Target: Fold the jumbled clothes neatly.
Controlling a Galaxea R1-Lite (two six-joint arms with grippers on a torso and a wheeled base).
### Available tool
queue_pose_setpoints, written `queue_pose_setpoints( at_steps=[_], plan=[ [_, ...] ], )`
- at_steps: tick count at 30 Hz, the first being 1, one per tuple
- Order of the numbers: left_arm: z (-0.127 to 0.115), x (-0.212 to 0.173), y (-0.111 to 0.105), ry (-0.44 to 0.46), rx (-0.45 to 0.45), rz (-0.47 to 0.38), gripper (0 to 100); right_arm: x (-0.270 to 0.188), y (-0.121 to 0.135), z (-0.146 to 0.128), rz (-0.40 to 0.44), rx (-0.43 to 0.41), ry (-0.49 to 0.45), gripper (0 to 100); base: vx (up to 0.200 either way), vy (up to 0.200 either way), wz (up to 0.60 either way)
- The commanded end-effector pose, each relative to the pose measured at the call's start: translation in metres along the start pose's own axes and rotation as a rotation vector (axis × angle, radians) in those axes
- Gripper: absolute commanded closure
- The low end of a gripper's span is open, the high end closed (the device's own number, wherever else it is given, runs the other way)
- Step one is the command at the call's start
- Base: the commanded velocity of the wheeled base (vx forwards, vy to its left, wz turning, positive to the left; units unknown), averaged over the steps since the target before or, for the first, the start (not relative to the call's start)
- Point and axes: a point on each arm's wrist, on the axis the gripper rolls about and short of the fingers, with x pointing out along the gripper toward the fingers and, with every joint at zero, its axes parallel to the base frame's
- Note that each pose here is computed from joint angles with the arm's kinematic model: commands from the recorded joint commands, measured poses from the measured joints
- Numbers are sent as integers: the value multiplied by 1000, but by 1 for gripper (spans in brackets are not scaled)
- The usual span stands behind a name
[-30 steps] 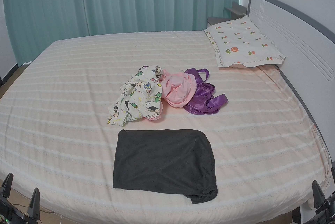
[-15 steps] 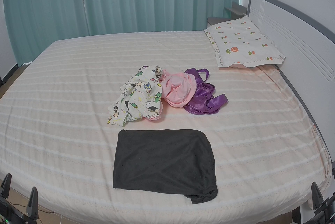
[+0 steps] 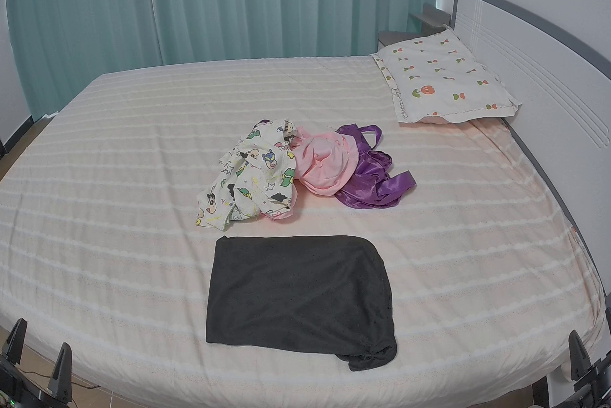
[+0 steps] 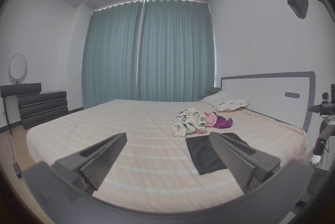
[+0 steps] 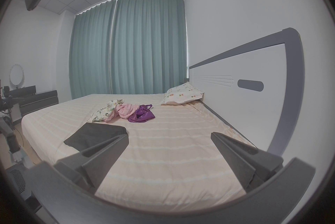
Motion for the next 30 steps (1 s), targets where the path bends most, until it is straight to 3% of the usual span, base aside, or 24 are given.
queue_pose_setpoints(
  at_steps=[1, 16, 20, 30],
  plan=[
    [-5, 1, 0, 12, 0, 1, 0, 0, 0, -4, 3, 0, 4, 0, 0, 0, 0],
    [-5, 0, -2, 15, 23, -91, 0, 0, 0, -4, 7, 0, 4, 0, 0, 0, 0],
    [-6, 0, -3, 13, 74, -149, 0, 1, 0, -5, 7, 5, 6, 0, 0, 0, 0],
    [-6, 0, -3, 13, 79, -146, 0, 0, 0, -4, 7, 26, 4, 0, 0, 0, 0]
  ],
)
